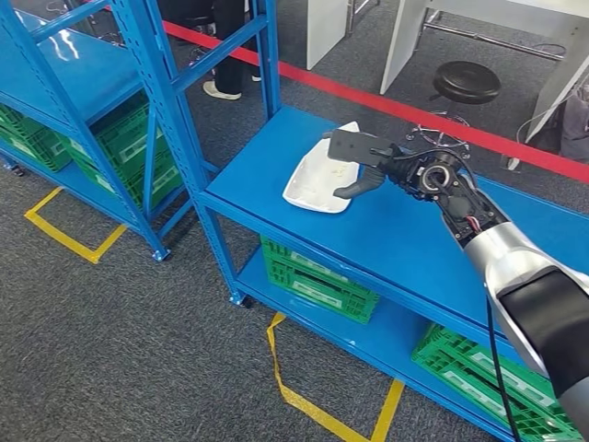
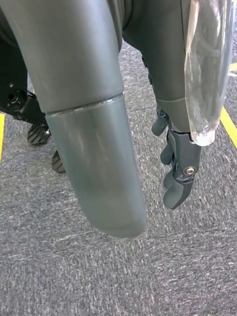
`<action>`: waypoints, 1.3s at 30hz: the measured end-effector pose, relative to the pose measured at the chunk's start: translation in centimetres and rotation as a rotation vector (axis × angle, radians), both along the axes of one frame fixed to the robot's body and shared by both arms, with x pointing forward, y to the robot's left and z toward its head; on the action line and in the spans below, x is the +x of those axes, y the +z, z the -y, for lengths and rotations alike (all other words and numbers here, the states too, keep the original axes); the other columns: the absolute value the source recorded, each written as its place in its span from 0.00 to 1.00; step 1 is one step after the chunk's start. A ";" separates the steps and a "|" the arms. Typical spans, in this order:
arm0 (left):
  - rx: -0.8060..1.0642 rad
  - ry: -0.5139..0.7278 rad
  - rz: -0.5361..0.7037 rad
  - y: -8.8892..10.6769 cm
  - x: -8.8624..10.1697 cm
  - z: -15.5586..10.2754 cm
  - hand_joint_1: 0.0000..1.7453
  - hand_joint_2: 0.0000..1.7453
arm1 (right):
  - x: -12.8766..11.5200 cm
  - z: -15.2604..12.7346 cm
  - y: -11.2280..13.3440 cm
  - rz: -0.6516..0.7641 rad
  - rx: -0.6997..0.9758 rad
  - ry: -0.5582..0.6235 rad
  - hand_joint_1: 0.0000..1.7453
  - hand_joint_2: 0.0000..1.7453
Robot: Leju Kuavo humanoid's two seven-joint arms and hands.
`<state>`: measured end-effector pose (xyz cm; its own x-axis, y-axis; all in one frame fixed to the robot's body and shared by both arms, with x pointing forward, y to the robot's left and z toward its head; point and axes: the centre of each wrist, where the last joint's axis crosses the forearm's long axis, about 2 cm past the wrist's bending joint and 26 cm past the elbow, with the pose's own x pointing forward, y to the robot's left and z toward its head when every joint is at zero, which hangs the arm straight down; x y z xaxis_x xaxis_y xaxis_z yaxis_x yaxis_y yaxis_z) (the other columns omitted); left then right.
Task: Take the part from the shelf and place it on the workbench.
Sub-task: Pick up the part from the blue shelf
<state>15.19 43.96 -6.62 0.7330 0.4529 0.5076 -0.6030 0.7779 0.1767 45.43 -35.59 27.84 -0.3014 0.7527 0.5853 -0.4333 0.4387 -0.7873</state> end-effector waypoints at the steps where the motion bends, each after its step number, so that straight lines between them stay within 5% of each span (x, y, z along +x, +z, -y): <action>1: 0.000 0.000 0.000 0.0 0.0 0.0 0.00 0.00 | 0.0 -0.2 -0.2 -0.006 0.001 0.002 0.00 1.00; 26: 0.001 -0.011 -0.006 0.0 0.4 0.4 0.00 0.00 | 0.3 -2.6 -2.9 -0.068 -0.011 0.005 0.00 1.00; 39: 0.001 -0.011 -0.005 0.1 0.5 0.4 0.00 0.00 | -1.2 -3.9 -4.8 -0.225 0.061 0.033 0.00 1.00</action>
